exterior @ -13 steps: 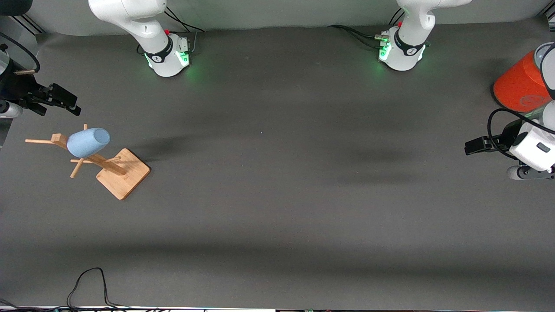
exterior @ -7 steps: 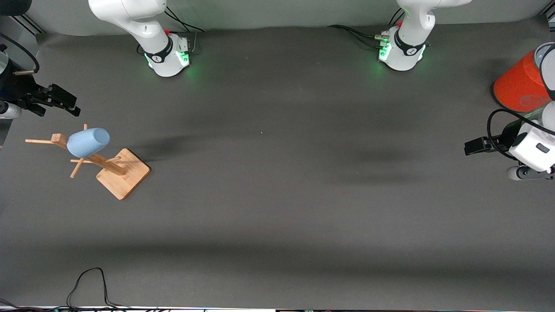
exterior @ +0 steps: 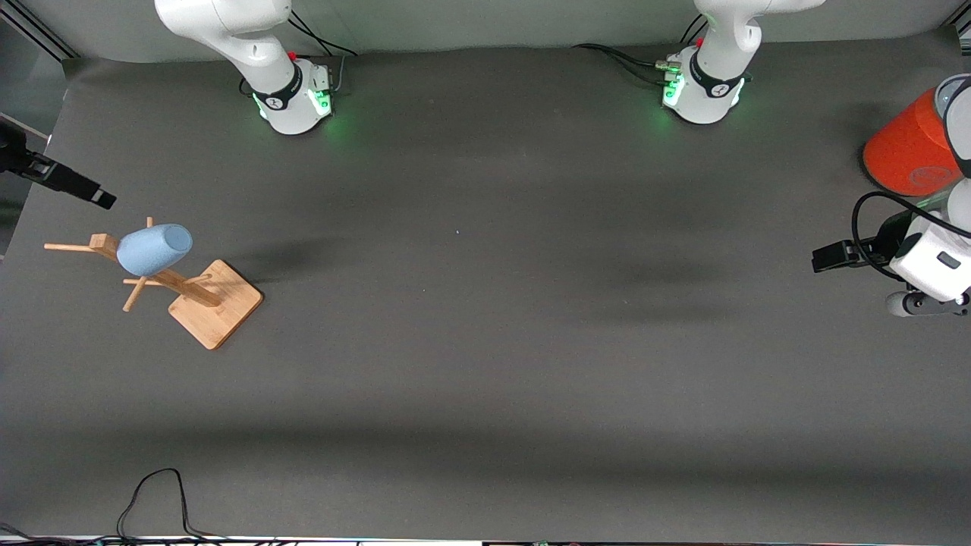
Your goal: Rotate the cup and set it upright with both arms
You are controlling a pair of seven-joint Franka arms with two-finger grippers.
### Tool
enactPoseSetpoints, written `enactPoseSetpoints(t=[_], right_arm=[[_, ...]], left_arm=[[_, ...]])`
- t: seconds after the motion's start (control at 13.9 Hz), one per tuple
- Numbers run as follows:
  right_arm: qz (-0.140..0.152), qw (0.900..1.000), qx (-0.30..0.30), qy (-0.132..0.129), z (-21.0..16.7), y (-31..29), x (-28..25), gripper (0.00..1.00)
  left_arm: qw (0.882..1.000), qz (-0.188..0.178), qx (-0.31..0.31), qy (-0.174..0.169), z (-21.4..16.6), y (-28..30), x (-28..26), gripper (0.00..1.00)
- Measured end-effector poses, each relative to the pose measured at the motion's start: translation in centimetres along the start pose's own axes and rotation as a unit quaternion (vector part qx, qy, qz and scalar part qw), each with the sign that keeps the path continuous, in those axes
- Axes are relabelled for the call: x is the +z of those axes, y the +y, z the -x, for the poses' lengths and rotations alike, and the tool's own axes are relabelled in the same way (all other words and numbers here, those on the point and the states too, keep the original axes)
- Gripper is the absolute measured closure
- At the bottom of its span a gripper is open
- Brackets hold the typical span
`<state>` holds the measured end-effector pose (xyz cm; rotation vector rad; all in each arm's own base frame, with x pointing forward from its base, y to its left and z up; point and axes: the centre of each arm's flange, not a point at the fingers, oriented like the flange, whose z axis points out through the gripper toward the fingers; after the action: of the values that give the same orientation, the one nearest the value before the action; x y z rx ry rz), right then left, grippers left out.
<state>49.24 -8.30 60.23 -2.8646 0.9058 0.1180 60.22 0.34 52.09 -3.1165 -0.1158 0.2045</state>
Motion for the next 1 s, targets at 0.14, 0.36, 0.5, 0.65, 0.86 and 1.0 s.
enactPoseSetpoints(t=[0.14, 0.36, 0.5, 0.65, 0.86, 1.0], right_arm=[[-0.014, 0.995, 0.095, -0.026, -0.6, 0.7, 0.9, 0.00], [-0.047, 0.973, 0.212, -0.073, -2.7, 2.1, 3.0, 0.00], [-0.052, 0.960, 0.259, -0.093, -4.5, 3.2, 4.8, 0.00], [-0.056, 0.949, 0.289, -0.113, -6.0, 3.7, 7.0, 0.00], [-0.048, 0.938, 0.319, -0.125, -7.1, 3.6, 9.9, 0.00], [-0.050, 0.934, 0.329, -0.129, -7.2, 3.7, 11.3, 0.00]], left_arm=[[1.000, 0.000, 0.000, 0.000, 0.0, 0.0, 0.0, 0.00], [1.000, 0.000, 0.000, 0.003, -0.1, 0.0, -0.2, 0.00], [1.000, 0.001, 0.000, 0.007, -0.1, 0.0, -0.6, 0.00], [1.000, 0.001, 0.000, 0.011, 0.0, 0.0, -0.9, 0.00], [1.000, 0.002, 0.000, 0.016, 0.1, 0.0, -1.5, 0.00], [1.000, 0.002, 0.000, 0.022, 0.4, 0.0, -2.2, 0.00]])
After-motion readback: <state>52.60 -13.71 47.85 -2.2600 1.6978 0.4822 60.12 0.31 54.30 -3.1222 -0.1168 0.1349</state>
